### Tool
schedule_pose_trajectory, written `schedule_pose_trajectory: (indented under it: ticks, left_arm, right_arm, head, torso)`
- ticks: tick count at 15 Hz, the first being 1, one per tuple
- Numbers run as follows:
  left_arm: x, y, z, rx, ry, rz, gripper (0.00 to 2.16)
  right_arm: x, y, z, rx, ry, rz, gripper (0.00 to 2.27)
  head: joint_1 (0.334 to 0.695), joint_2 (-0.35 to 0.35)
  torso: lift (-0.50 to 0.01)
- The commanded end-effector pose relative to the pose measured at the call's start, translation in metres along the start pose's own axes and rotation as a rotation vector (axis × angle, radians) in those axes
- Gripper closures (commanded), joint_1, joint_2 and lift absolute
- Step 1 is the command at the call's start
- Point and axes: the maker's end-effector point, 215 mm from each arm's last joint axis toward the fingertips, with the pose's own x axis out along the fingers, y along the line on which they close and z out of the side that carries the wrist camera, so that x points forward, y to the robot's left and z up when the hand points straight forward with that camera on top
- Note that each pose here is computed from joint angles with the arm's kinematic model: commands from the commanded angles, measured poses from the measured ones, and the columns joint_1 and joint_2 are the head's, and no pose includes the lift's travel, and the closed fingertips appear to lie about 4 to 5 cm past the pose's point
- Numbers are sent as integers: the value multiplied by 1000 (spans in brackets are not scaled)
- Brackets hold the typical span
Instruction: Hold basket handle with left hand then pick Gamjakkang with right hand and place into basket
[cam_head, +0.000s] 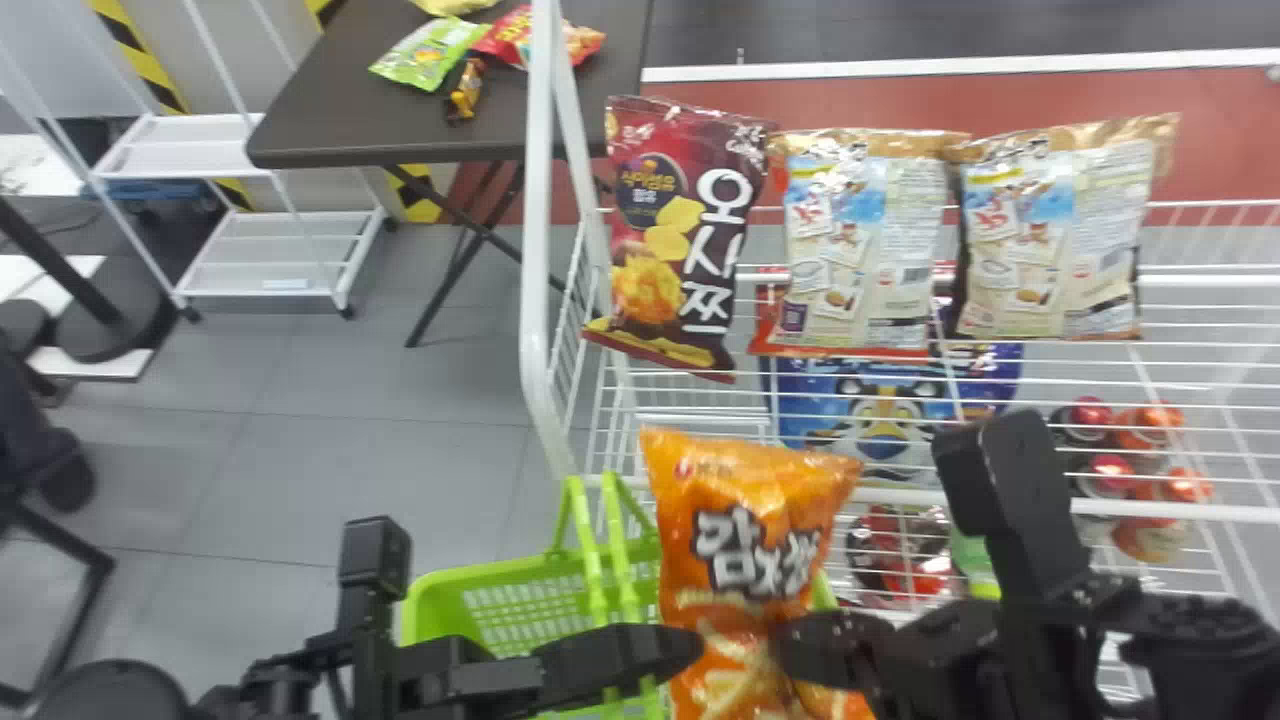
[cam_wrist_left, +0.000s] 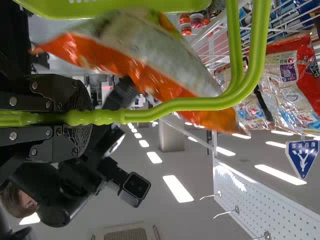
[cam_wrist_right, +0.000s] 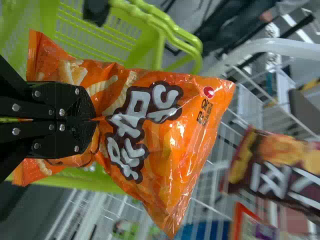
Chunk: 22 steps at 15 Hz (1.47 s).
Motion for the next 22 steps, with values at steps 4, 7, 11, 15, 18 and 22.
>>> schedule_pose_trajectory:
  ticks: [4,7,11,15,18,22]
  left_arm:
    - [1,-1,0,1,2,-3,2145]
    - [1,0,0,-2,3,-3,2145]
    - [-1,1,0,-11,-5,-6,2145]
    - [-3,2,-1,-24,-11,-20,2145]
    - [-2,3,-1,-31,-15,-23,2145]
    - [-1,4,-2,-33,-16,-21,2145]
  right_arm:
    - [22,-5,-40,-10,106,-42,-2]
    - [20,-19,7,-44,-82,-70,66]
    - [-23,-72,100,-133,-440,-239,76]
    - [-85,-143,140,-164,-677,-411,73]
    - [-115,-193,131,-177,-819,-519,76]
    - [-138,-216,97,-196,-979,-583,43]
  head:
    - [695,246]
    - [695,230]
    - [695,182]
    - [695,51]
    - [695,-34]
    - [695,-157]
  torso:
    - [-17]
    - [-17]
    - [-17]
    - [-17]
    - [-17]
    - [-17]
